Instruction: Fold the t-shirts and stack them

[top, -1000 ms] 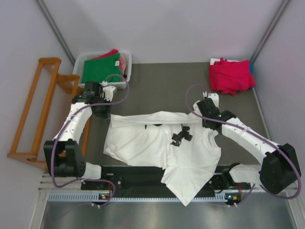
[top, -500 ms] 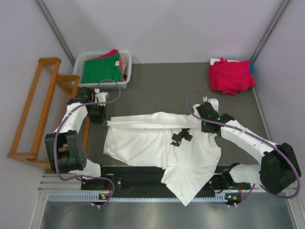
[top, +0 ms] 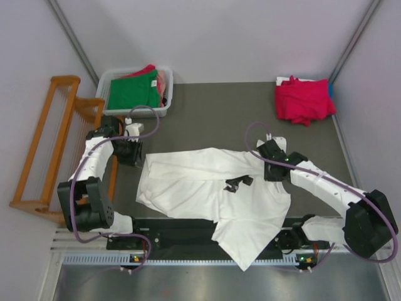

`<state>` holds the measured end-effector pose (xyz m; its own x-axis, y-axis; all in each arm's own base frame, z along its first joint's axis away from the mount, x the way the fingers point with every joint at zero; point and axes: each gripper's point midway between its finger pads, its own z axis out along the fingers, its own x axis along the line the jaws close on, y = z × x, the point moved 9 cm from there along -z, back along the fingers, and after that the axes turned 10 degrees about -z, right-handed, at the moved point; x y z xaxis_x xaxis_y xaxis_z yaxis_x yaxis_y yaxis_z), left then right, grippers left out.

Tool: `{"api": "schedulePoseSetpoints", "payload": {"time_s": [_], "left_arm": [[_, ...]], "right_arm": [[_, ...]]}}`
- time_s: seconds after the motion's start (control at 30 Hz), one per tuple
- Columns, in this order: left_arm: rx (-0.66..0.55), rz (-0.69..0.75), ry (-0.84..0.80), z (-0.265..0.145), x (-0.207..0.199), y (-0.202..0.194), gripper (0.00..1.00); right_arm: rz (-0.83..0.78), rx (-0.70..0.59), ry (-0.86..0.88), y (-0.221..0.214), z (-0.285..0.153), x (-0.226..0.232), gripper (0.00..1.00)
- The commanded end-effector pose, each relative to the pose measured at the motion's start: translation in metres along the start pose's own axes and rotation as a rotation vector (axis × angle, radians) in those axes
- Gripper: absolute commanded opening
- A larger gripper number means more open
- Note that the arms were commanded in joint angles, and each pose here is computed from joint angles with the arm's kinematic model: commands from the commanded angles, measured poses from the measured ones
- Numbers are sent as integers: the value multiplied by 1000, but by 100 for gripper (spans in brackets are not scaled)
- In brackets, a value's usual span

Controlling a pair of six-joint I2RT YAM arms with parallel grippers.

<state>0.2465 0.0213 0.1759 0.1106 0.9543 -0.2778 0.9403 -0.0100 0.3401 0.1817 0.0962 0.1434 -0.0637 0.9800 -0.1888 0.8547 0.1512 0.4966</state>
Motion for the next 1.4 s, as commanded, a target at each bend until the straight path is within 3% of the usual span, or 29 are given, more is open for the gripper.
{"api": "schedulePoseSetpoints", "payload": {"time_s": [0.0,0.03,0.13,0.17,0.27,0.33,0.47,0.53,0.93,1.17,1.37], "left_arm": [[-61,35,-47,-26,-12,5,36],[-66,29,-49,-28,-13,6,36],[-75,28,-50,-33,-14,8,37],[-78,28,-48,-34,-15,10,37],[-93,22,-41,-36,-15,15,37],[-105,15,-48,-35,-15,18,37],[-130,1,-65,-30,-16,30,37],[-125,-10,-67,-22,-15,37,36],[-63,12,9,36,-17,51,32],[-30,44,45,73,-12,67,34],[8,74,16,95,-18,82,32]], "right_arm": [[15,13,44,-4,-8,8,0],[8,20,46,-6,-8,9,0],[-1,30,51,-9,-11,11,19],[4,26,44,-7,-13,11,45],[12,22,18,-3,-20,9,75],[20,-7,-10,3,-26,5,75],[31,-151,-82,48,-39,-6,61],[36,-171,-88,67,-33,-9,61],[15,-120,-49,100,25,22,53],[-31,-150,-74,109,31,22,52],[-41,-201,-168,142,32,4,53]]}}
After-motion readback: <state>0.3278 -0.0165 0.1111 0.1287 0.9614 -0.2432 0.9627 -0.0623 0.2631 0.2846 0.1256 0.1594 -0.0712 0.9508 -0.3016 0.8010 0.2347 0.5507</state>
